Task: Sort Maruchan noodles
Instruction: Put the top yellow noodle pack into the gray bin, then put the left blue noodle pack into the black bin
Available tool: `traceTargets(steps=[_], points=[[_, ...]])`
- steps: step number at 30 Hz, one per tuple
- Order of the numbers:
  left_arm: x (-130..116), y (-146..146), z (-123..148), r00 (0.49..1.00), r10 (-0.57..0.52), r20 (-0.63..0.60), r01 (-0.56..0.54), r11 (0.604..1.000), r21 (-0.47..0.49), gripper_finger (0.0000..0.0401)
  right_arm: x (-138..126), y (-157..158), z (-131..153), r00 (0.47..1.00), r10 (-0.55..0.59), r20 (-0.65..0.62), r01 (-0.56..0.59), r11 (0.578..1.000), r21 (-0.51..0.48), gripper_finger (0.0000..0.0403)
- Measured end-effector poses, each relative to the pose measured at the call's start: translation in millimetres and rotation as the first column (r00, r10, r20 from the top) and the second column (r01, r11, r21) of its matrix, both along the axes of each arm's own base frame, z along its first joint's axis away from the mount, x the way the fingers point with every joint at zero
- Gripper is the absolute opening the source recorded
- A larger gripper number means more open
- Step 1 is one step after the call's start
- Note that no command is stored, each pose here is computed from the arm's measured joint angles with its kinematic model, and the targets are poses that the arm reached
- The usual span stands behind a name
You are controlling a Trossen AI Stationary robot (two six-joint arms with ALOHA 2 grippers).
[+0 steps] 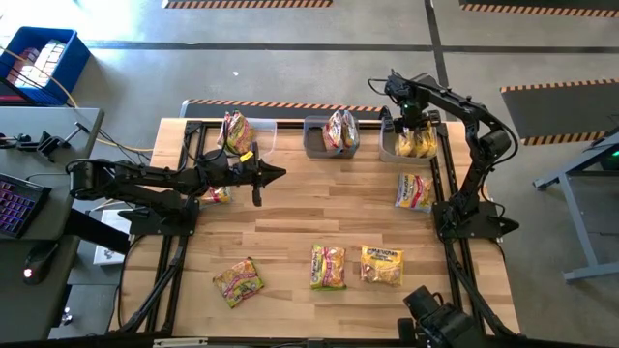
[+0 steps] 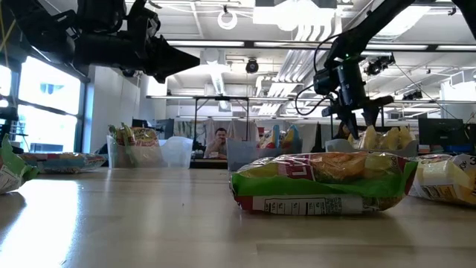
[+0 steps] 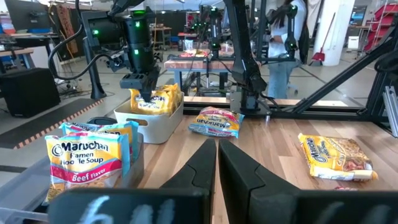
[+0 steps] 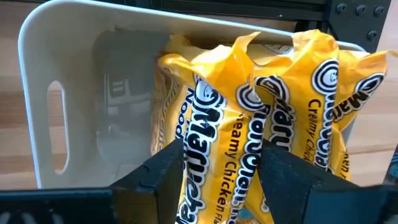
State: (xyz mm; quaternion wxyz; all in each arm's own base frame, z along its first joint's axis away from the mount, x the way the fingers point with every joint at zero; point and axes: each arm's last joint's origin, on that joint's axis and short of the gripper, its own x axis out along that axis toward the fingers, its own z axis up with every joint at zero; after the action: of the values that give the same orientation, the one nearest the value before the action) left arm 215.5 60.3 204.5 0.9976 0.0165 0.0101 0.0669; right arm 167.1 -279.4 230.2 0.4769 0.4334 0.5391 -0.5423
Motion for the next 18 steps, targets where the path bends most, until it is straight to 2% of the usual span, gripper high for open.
traceTargets(steps=[6,11,14,18], points=[[0,0,0,1.0,0.0,0.0,0.0,1.0,0.0,0.001,1,1,0,1.0,0.029,-0.003,-0.029,1.0,0.012,0.0176],[0,0,0,1.0,0.0,-0.001,0.0,1.0,0.0,0.001,-3,5,5,0.996,0.062,-0.069,-0.062,0.998,-0.002,0.0177],[0,0,0,1.0,0.0,-0.004,0.0,1.0,-0.001,0.001,-7,8,17,0.994,0.085,-0.069,-0.087,0.996,-0.018,0.0177],[0,0,0,1.0,0.0,-0.006,0.0,1.0,-0.001,0.001,-12,14,43,0.99,0.121,-0.067,-0.127,0.987,-0.101,0.0177]])
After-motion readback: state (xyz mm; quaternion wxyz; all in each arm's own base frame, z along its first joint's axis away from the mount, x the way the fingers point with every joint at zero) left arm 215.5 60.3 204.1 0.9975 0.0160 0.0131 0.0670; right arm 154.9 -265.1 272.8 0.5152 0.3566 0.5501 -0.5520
